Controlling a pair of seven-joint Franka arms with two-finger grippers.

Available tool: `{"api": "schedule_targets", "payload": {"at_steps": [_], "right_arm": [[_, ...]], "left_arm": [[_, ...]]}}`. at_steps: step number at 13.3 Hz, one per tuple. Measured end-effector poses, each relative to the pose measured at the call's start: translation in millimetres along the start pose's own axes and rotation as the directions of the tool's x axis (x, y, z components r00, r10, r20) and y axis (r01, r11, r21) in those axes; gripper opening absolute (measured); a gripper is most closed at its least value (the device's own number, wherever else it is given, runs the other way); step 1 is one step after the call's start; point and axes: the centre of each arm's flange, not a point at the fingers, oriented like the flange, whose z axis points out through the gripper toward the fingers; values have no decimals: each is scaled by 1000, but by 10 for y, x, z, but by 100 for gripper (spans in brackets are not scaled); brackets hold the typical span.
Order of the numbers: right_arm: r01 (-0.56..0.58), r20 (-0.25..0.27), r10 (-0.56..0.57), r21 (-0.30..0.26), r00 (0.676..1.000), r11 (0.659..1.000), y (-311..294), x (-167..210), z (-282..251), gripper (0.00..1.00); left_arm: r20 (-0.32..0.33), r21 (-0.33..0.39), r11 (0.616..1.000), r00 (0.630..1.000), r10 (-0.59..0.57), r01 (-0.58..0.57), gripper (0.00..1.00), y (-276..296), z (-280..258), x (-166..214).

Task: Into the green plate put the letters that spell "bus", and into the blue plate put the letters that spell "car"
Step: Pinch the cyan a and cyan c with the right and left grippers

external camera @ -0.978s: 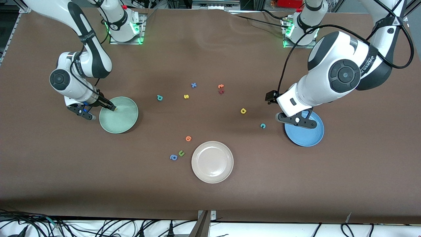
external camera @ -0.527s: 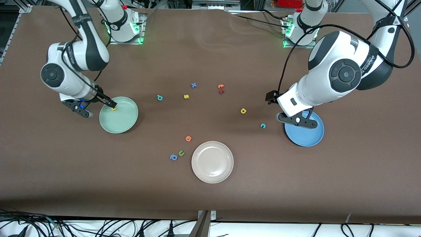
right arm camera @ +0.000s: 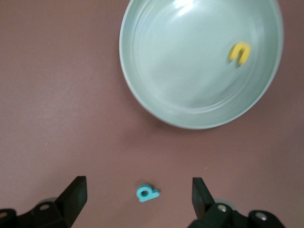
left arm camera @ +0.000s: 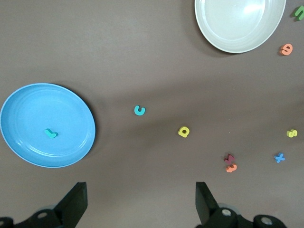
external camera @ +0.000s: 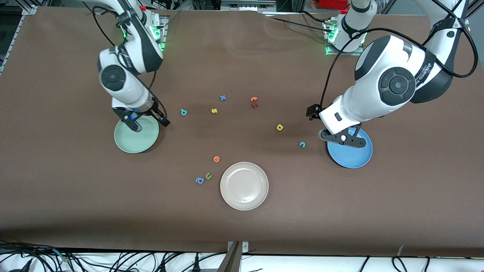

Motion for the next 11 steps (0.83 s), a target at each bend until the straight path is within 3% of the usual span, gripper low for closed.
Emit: {"api": "schedule_targets", "payload": {"at_steps": [4, 8, 10, 11], "right_arm": [[-44, 24, 43, 27, 999, 999, 64, -405, 572, 97], [-60, 23, 59, 53, 998, 997, 140, -729, 792, 94], [-62, 24, 60, 65, 998, 996, 150, -758, 857, 93], [-63, 26, 62, 68, 998, 996, 164, -757, 902, 84]], "left_arm": [[-25, -3, 1000, 1000, 3, -3, 100, -69, 490, 284], [18, 86, 996, 999, 38, -39, 100, -264, 1325, 593], [-10, 138, 987, 997, 80, -78, 100, -295, 1650, 722], [-22, 155, 983, 994, 104, -100, 100, -285, 1819, 756]]}}
